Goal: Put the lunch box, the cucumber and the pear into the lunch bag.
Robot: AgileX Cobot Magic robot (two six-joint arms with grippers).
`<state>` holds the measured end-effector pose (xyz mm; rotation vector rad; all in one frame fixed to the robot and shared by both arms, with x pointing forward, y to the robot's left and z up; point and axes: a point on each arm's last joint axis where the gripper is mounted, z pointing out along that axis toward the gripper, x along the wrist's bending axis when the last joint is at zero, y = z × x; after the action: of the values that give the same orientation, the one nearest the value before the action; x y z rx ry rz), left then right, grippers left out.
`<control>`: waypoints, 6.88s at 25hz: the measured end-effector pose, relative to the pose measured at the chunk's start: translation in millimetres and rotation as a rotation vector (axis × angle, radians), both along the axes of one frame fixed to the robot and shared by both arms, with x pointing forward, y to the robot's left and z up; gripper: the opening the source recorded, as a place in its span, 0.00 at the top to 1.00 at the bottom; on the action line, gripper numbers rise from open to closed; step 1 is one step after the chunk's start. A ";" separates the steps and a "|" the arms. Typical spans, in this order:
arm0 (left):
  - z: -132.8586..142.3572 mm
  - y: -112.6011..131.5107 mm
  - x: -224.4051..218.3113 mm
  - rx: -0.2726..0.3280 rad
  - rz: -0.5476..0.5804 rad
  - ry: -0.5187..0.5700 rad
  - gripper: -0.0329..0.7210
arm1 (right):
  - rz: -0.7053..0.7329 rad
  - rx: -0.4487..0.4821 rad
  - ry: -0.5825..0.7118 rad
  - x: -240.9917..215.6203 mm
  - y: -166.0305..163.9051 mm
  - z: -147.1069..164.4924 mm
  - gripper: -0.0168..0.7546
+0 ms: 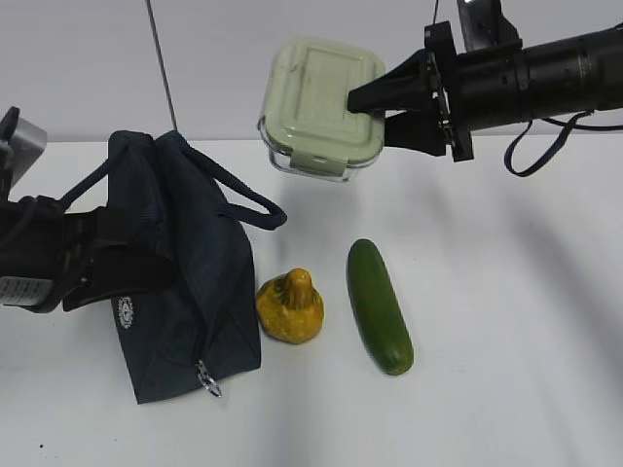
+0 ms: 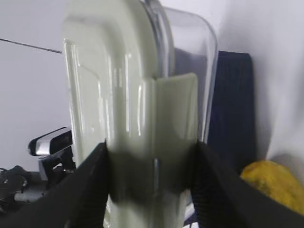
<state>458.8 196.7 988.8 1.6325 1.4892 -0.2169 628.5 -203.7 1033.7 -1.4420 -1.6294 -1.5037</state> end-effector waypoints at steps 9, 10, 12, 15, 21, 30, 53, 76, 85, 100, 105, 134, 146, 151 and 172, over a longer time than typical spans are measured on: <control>0.1 0.3 0.7 -0.001 0.009 -0.002 0.98 | 0.120 0.058 -0.126 -5.2 55.0 40.7 0.49; 0.1 0.3 0.7 0.000 0.008 -0.003 0.98 | 0.136 0.070 -0.140 -6.5 61.6 45.8 0.49; 0.1 0.3 0.7 0.000 0.009 -0.003 0.98 | 0.166 0.094 -0.157 -10.7 72.7 53.6 0.49; 0.1 0.3 0.7 0.000 0.009 -0.003 0.98 | 0.189 0.105 -0.165 -15.4 86.5 57.1 0.49; 14.9 3.2 -6.1 0.016 -0.001 -0.081 0.98 | 0.151 0.145 -0.143 -12.2 96.3 54.5 0.49; 25.6 7.4 -12.1 0.065 -0.013 -0.160 0.98 | 0.122 0.198 -0.054 -0.5 110.8 27.0 0.49; 23.2 8.7 -13.1 0.107 -0.040 -0.170 0.98 | 0.166 -0.111 0.037 16.2 103.1 -44.1 0.49; 22.7 8.3 -14.1 0.118 -0.052 -0.170 0.98 | 0.228 -0.437 0.010 3.8 166.4 -70.9 0.49; 22.7 8.2 -14.2 0.117 -0.053 -0.169 0.98 | 0.215 -0.430 0.021 9.0 168.9 -77.9 0.33; 22.6 8.4 -14.1 0.121 -0.054 -0.171 0.98 | 0.372 -0.643 -0.144 20.7 162.4 -3.0 0.26; 22.4 8.5 -14.2 0.124 -0.056 -0.172 0.98 | 0.247 -0.881 -0.169 27.9 140.1 27.8 0.31; 22.4 8.2 -14.7 0.122 -0.062 -0.169 0.98 | 0.270 -1.245 0.268 -4.3 98.0 -94.2 0.33; 22.4 8.1 -14.8 0.121 -0.063 -0.169 0.98 | 0.296 -1.254 0.308 -2.2 99.7 -115.2 0.42; 22.4 8.1 -14.8 0.121 -0.064 -0.168 0.98 | 0.317 -1.264 0.290 -1.3 99.3 -114.8 0.46; 22.4 7.8 -15.2 0.119 -0.069 -0.167 0.98 | 0.028 -1.190 -0.145 16.8 97.4 47.0 0.46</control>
<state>443.5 204.5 1011.2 1.7536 1.3427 -0.0291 645.4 -106.3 1080.7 -1.8082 -2.8252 -0.5258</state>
